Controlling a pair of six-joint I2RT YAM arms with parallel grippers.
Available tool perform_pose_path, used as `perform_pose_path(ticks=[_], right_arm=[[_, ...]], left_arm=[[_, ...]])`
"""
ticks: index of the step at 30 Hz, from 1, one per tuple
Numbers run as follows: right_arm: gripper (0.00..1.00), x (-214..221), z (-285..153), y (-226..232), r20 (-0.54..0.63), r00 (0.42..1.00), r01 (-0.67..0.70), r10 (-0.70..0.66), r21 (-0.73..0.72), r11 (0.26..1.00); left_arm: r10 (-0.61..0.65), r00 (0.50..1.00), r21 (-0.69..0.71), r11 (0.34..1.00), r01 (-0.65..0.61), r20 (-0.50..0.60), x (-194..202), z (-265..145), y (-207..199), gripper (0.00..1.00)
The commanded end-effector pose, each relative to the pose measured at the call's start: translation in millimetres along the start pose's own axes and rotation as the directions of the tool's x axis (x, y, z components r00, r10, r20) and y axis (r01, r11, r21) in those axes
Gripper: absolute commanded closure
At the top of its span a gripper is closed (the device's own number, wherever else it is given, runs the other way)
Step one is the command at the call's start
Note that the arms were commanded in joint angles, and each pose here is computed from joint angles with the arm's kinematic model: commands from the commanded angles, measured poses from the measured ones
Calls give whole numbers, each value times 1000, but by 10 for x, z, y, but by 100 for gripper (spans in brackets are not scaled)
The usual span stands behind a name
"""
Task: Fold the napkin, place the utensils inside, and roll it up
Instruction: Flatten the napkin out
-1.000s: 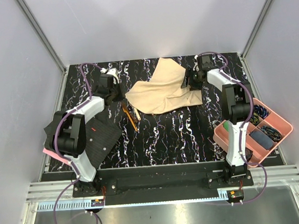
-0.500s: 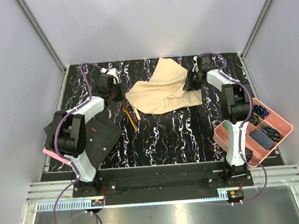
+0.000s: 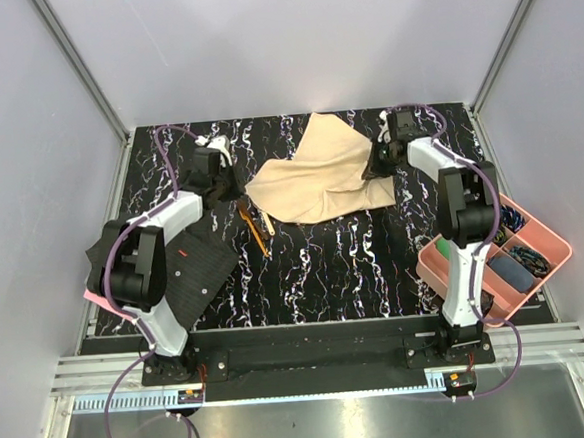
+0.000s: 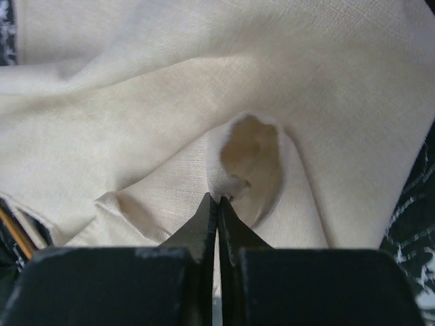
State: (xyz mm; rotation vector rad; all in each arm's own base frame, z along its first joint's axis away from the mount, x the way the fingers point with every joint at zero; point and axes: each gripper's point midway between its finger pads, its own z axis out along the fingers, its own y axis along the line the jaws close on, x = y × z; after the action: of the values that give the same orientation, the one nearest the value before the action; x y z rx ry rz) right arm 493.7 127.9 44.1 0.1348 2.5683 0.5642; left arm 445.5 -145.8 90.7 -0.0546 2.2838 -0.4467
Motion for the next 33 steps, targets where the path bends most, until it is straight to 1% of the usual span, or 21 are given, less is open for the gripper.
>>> perform_pose_path(ticks=[1, 5, 7, 8, 10, 11, 13, 14, 15, 16, 17, 18, 19, 21, 22, 24, 27, 28, 31, 32, 33], right_arm=[[100, -519, -840, 448, 211, 975, 88, -74, -55, 995], [100, -715, -1391, 595, 333, 938, 113, -97, -31, 993], [100, -795, -1758, 693, 409, 906, 130, -109, -22, 991], [100, -862, -2029, 748, 469, 875, 139, -120, -6, 990], [100, -871, -2269, 779, 517, 844, 158, -144, 17, 987], [100, -901, -2556, 840, 574, 804, 172, -158, 29, 985], [100, -892, -2803, 862, 622, 762, 191, -183, 54, 980], [100, -888, -3087, 911, 670, 717, 199, -193, 69, 978], [100, -867, -3213, 917, 688, 696, 204, -203, 82, 976], [100, -863, -3357, 932, 712, 671, 204, -206, 90, 975], [100, -830, -3628, 975, 752, 625, 205, -207, 97, 974], [100, -812, -3757, 1002, 770, 600, 213, -214, 104, 971], [100, -795, -3885, 1030, 788, 577, 215, -213, 104, 971], [100, -759, -4231, 1126, 833, 513, 230, -209, 101, 968], [100, -751, -4338, 1159, 846, 492, 235, -206, 99, 967], [100, -726, -4590, 1257, 873, 446, 255, -197, 87, 963], [100, -748, -4772, 1338, 893, 408, 269, -189, 80, 960], [100, -773, -4770, 1333, 894, 407, 265, -190, 84, 961], [100, -963, -4625, 1205, 883, 420, 205, -209, 132, 970], [100, -1060, -4431, 1140, 864, 450, 191, -226, 154, 969], [100, -1128, -4374, 1112, 859, 457, 179, -230, 165, 970]], left_arm=[[-20, 984, 102, 995, 2, 176, -554, -311, -265, 100], [-45, 969, 154, 988, 7, 243, -787, -542, -388, 100], [-60, 954, 184, 983, 4, 295, -947, -733, -476, 100], [-62, 948, 195, 981, 0, 313, -1002, -805, -507, 100], [-72, 927, 217, 976, -10, 367, -1169, -1039, -584, 100], [-77, 920, 227, 974, -14, 385, -1223, -1133, -616, 100], [-89, 895, 252, 967, -27, 438, -1377, -1416, -703, 100], [-92, 886, 260, 965, -33, 455, -1422, -1522, -738, 100], [-94, 863, 275, 960, -53, 496, -1521, -1745, -808, 100], [-96, 852, 277, 959, -59, 514, -1562, -1866, -828, 100], [-97, 840, 277, 959, -65, 535, -1604, -1975, -846, 100], [-102, 812, 283, 956, -79, 575, -1688, -2205, -895, 100], [-102, 801, 287, 954, -90, 589, -1713, -2325, -928, 100], [-105, 758, 297, 947, -121, 644, -1847, -2675, -1016, 100], [-104, 754, 298, 946, -126, 649, -1864, -2756, -1033, 100], [-109, 719, 315, 936, -159, 687, -1979, -3024, -1134, 100], [-112, 690, 319, 930, -180, 715, -2075, -3205, -1191, 100], [-111, 687, 316, 932, -179, 718, -2099, -3209, -1191, 100], [-112, 699, 313, 935, -166, 707, -2187, -3079, -1172, 100], [-116, 719, 317, 936, -152, 686, -2200, -2911, -1155, 100], [-119, 718, 324, 933, -155, 686, -2256, -2886, -1170, 100]])
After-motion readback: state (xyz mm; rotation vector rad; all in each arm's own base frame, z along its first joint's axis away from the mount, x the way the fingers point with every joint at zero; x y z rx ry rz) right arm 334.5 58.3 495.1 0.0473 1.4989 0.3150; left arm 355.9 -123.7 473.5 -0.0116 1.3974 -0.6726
